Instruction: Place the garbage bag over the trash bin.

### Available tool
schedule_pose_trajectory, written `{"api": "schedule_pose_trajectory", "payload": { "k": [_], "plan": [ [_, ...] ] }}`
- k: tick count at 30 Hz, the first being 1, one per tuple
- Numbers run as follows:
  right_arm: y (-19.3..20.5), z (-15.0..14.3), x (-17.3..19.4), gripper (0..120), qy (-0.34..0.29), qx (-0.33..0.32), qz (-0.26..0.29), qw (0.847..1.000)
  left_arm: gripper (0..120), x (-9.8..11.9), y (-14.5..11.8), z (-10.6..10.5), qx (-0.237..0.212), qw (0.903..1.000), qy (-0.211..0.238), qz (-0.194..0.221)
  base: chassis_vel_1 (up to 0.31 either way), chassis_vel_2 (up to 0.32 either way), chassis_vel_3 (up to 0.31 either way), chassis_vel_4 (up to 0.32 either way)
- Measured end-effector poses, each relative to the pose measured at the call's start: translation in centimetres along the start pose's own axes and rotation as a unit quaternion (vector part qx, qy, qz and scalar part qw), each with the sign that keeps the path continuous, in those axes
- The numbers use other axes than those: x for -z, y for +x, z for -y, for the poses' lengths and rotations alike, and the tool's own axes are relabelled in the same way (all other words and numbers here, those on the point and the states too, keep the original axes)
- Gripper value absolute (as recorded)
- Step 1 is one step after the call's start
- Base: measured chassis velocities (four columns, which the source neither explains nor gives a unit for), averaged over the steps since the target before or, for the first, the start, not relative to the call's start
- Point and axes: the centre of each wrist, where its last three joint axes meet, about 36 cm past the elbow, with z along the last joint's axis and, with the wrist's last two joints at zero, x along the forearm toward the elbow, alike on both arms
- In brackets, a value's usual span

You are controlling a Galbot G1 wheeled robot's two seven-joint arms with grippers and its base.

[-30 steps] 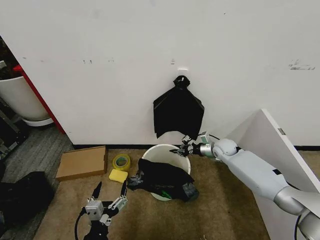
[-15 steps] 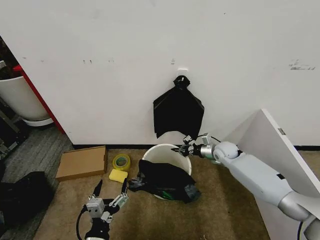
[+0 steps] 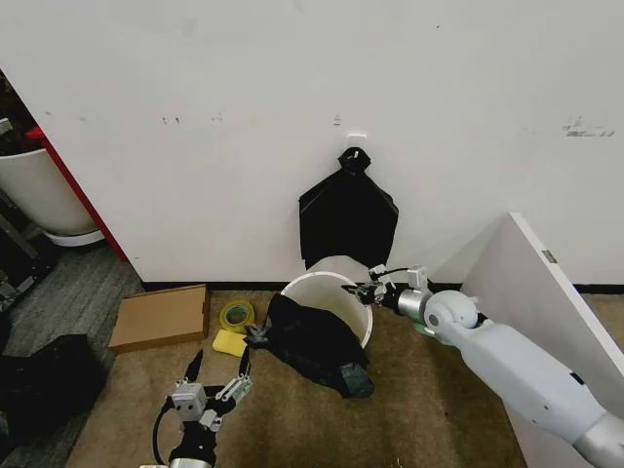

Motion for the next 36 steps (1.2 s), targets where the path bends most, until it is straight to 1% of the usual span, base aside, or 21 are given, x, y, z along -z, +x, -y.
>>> {"api": "schedule_pose_trajectory", "payload": {
  "k": [2, 4, 6, 7, 10, 12, 16, 19, 20, 22, 25, 27, 28, 32, 33, 35, 36],
  "plan": [
    [0.7, -0.7, -0.2, 3, -0.018, -0.014, 0.01, 1.0, 100, 0.1, -0.3, 0.0, -0.003, 1.0, 0.0, 0.0, 0.0, 0.0, 0.0, 0.0],
    [2.4, -1.6, -1.2, 3, -0.036, -0.032, 0.027, 0.999, 100, 0.5, -0.6, 0.1, -0.008, 1.0, -0.001, 0.003, 0.0, 0.0, 0.0, 0.0],
    [2.9, -1.8, -1.5, 3, -0.037, -0.037, 0.03, 0.998, 100, 0.6, -0.6, 0.1, -0.009, 1.0, -0.001, 0.004, 0.0, 0.0, 0.0, 0.0],
    [4.0, -2.6, -2.4, 3, -0.041, -0.056, 0.035, 0.997, 100, 0.7, -0.7, 0.2, -0.009, 0.9999, -0.001, 0.004, 0.0, 0.0, 0.0, 0.0],
    [5.0, -3.9, -3.7, 3, -0.05, -0.084, 0.037, 0.995, 100, 0.6, -0.6, 0.4, -0.011, 0.9999, 0.001, 0.001, 0.0, 0.0, 0.0, 0.0],
    [5.2, -4.2, -3.9, 3, -0.053, -0.09, 0.038, 0.994, 100, 0.5, -0.6, 0.4, -0.011, 0.9999, 0.001, 0.001, 0.0, 0.0, 0.0, 0.0],
    [5.9, -7.2, -3.9, 3, -0.08, -0.123, 0.053, 0.988, 100, 0.5, -0.4, 0.6, -0.012, 0.9999, 0.003, 0.001, 0.0, 0.0, 0.0, 0.0],
    [6.5, -9.1, -3.6, 3, -0.099, -0.145, 0.051, 0.983, 100, 0.5, -0.2, 0.7, -0.012, 0.9999, 0.004, 0.002, 0.0, 0.0, 0.0, 0.0],
    [6.5, -9.1, -3.6, 3, -0.099, -0.145, 0.051, 0.983, 100, 0.5, -0.2, 0.7, -0.012, 0.9999, 0.004, 0.002, 0.0, 0.0, 0.0, 0.0],
    [6.8, -10.4, -3.8, 3, -0.117, -0.174, 0.051, 0.976, 100, 0.4, 0.0, 0.7, -0.011, 0.9999, 0.005, 0.002, 0.0, 0.0, 0.0, 0.0],
    [6.9, -11.2, -4.2, 3, -0.132, -0.2, 0.05, 0.97, 100, 0.5, 0.1, 0.7, -0.011, 0.9999, 0.004, 0.003, 0.0, 0.0, 0.0, 0.0],
    [7.0, -12.0, -4.9, 3, -0.15, -0.223, 0.051, 0.962, 100, 0.6, 0.2, 0.7, -0.01, 0.9999, 0.001, 0.005, 0.0, 0.0, 0.0, 0.0],
    [7.0, -12.0, -4.9, 3, -0.15, -0.223, 0.051, 0.962, 100, 0.6, 0.2, 0.7, -0.01, 0.9999, 0.001, 0.005, 0.0, 0.0, 0.0, 0.0],
    [6.8, -13.1, -5.5, 3, -0.179, -0.246, 0.056, 0.951, 100, 0.7, 0.2, 0.5, -0.008, 0.9999, -0.01, 0.01, 0.0, 0.0, 0.0, 0.0],
    [6.8, -13.2, -5.6, 3, -0.181, -0.248, 0.057, 0.95, 100, 0.7, 0.2, 0.5, -0.008, 0.9999, -0.011, 0.01, 0.0, 0.0, 0.0, 0.0],
    [6.3, -14.0, -6.0, 3, -0.201, -0.26, 0.063, 0.942, 100, 0.8, 0.2, 0.3, -0.005, 0.9998, -0.016, 0.011, 0.0, 0.0, 0.0, 0.0],
    [6.3, -14.0, -6.0, 3, -0.201, -0.26, 0.063, 0.942, 100, 0.8, 0.2, 0.3, -0.005, 0.9998, -0.016, 0.011, 0.0, 0.0, 0.0, 0.0]
  ]
}}
